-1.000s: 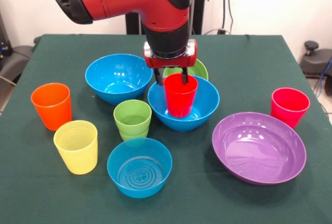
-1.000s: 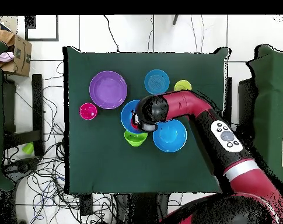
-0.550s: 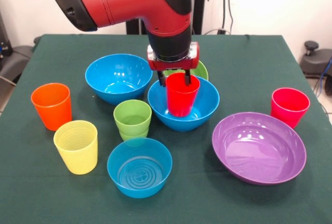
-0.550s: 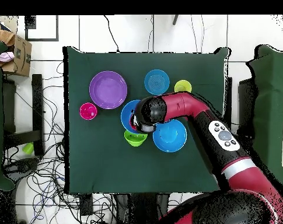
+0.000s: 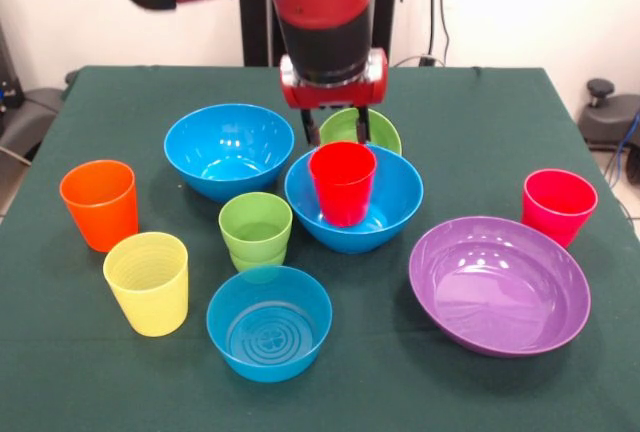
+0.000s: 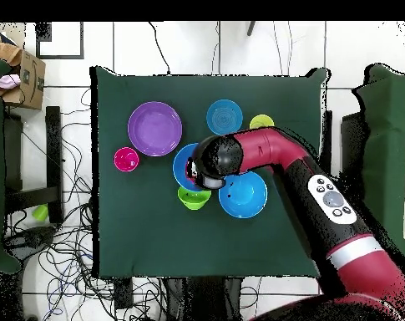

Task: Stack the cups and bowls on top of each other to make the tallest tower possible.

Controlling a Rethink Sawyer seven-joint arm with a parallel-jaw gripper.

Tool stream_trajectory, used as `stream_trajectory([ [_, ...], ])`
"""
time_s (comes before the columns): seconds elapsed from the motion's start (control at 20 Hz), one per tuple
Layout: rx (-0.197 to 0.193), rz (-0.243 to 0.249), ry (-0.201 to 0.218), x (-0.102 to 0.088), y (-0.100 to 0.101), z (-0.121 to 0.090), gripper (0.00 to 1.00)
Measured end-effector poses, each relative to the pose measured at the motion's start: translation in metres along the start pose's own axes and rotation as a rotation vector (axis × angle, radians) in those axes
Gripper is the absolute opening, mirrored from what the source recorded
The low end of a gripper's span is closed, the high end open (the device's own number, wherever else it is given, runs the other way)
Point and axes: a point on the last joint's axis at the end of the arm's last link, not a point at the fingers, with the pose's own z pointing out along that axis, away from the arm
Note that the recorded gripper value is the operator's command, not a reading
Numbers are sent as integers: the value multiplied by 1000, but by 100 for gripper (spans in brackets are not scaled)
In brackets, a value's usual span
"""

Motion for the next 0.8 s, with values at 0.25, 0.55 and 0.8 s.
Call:
stream_trajectory([
  [0.25,7,4,-27,3,4,-33,100],
  [0.55,21,10,-50,15,14,-72,100],
  [0.8,39,-25,-99,22,45,-75,100],
])
